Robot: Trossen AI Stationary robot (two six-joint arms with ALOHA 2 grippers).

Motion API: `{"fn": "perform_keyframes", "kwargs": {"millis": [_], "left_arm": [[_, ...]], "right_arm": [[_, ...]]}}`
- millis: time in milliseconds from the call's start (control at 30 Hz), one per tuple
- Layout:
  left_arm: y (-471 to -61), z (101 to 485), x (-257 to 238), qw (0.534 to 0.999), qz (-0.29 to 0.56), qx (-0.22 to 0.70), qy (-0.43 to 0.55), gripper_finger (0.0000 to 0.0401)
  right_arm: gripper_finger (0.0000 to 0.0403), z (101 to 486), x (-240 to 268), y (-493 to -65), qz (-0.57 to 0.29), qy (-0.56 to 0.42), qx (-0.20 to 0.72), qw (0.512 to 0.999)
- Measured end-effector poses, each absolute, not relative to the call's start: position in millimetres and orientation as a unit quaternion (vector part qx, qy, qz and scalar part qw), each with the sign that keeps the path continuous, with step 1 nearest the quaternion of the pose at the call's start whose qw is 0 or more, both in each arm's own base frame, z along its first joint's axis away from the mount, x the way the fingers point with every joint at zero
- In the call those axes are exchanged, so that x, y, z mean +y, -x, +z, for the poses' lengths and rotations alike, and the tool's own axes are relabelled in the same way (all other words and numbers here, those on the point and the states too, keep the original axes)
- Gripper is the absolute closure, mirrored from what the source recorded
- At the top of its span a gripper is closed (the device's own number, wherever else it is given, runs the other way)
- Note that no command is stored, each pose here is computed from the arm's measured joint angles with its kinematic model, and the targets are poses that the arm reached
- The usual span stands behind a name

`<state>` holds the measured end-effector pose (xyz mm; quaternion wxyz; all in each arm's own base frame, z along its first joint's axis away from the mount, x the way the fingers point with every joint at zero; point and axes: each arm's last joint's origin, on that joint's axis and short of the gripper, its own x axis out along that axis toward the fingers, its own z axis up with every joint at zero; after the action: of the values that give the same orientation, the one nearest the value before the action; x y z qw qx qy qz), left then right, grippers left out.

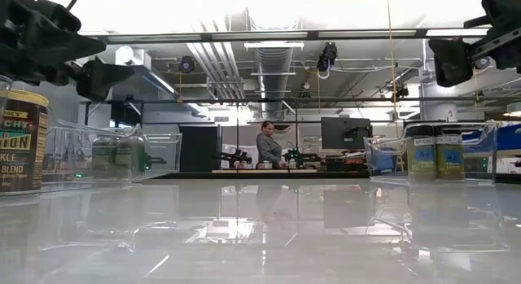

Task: Sort spices by type
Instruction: Return to Home Position

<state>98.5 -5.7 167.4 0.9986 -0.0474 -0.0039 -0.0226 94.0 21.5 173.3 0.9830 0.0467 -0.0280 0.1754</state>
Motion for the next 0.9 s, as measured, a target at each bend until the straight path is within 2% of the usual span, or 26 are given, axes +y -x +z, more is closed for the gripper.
{"fn": "perform_keyframes", "kwargs": {"millis": [167,633,900], "left_arm": [[-99.6,165.8,-5.7,0.998,-0.021,0.006,0.052,0.0085],[-101.0,170.5,-5.6,0.998,-0.017,0.019,0.056,0.0085],[-101.4,170.3,-5.6,0.998,-0.017,0.021,0.056,0.0085]], "right_arm": [[0.0042,172.6,17.0,-95.1,0.158,-0.041,-0.026,0.986],[0.0042,169.8,12.9,-98.1,0.128,0.086,-0.027,0.988],[0.0042,169.4,12.9,-98.5,0.129,0.039,-0.018,0.991]]}}
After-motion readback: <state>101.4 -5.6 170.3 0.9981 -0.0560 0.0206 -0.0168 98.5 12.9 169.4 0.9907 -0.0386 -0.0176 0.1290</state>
